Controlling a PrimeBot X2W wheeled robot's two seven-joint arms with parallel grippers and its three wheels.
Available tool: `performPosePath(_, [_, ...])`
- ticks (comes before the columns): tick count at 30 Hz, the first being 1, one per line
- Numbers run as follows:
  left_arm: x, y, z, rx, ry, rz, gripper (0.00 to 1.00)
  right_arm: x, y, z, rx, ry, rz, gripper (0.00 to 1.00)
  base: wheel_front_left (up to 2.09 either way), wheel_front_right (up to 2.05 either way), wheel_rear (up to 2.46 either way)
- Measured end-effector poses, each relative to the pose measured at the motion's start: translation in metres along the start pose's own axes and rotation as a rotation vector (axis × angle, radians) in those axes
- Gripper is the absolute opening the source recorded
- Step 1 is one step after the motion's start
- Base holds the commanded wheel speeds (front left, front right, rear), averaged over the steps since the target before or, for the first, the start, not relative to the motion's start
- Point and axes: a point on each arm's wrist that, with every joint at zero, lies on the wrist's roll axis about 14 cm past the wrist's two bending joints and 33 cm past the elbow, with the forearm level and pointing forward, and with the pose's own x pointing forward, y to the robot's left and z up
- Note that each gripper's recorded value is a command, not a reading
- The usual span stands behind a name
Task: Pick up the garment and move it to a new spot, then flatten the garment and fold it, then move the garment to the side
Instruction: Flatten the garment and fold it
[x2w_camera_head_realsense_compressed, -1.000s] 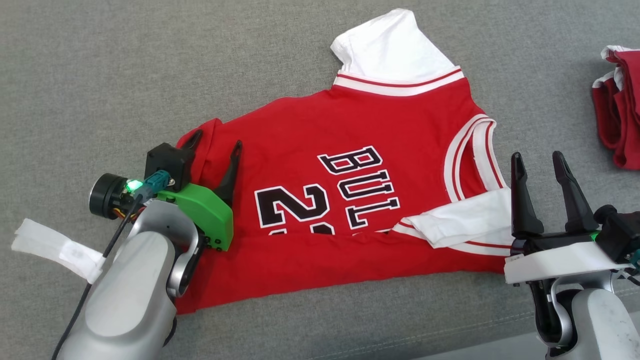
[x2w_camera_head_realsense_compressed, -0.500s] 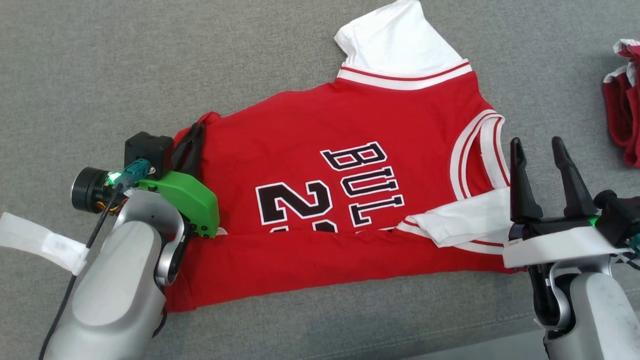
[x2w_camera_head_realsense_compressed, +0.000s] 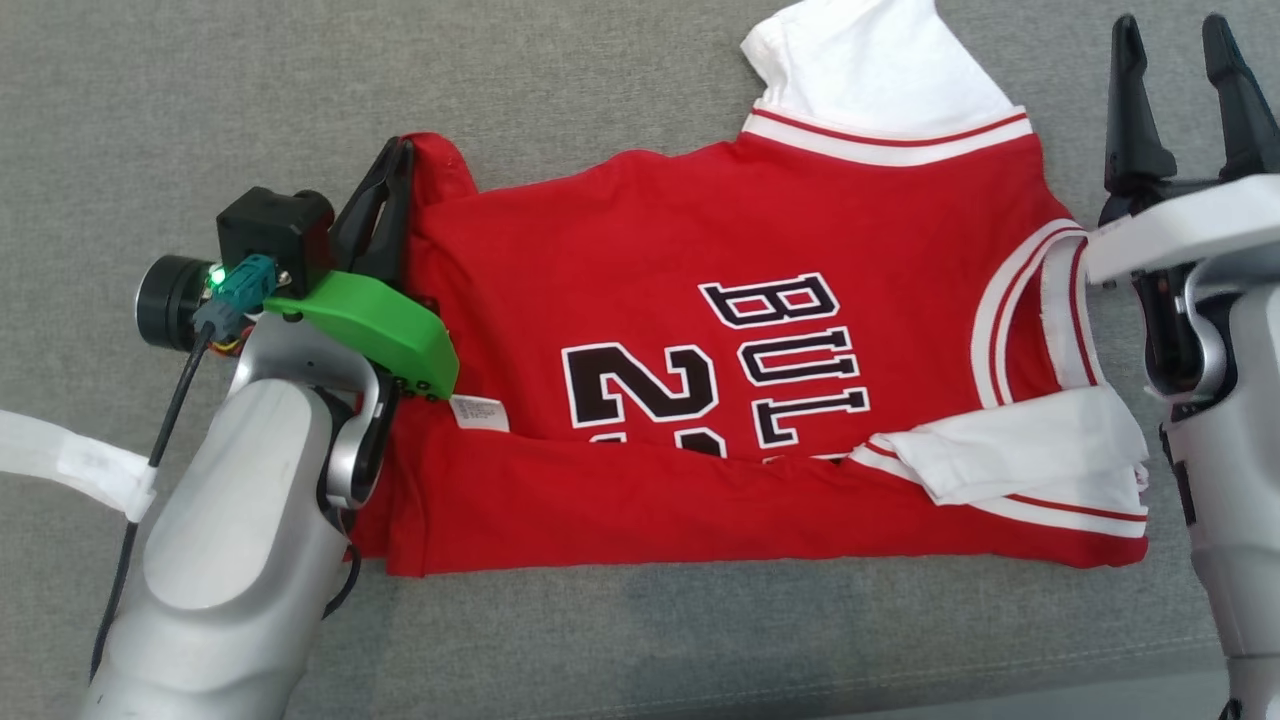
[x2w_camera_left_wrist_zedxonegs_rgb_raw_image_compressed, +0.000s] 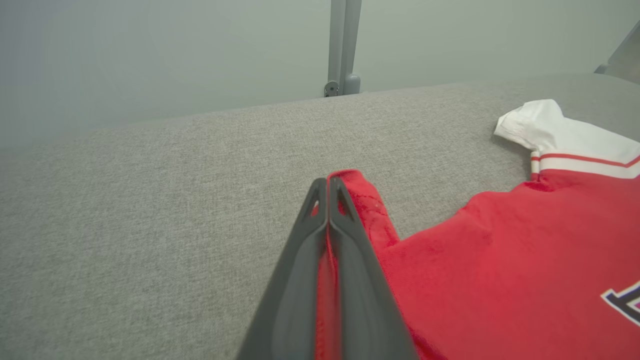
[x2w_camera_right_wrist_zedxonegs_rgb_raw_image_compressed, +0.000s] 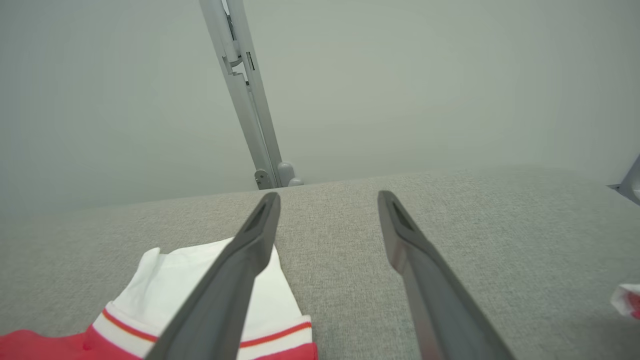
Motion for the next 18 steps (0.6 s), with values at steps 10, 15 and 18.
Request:
performPosePath(10, [0.0,0.017,-0.001,-0.028,-0.02,0.044,0.0,0.072,0.037,-0.062,-0.043,0.207,0.125,1.0,0.0,0.0,0.0])
performPosePath(15, [0.001,0.024,-0.01,-0.032,-0.009,0.057,0.0,0.09,0.052,-0.097,-0.069,0.314,0.17,1.0,0.0,0.0,0.0])
performPosePath(18, [0.001,0.031,-0.016,-0.033,0.003,0.074,0.0,0.094,0.066,-0.117,-0.077,0.379,0.209,1.0,0.0,0.0,0.0])
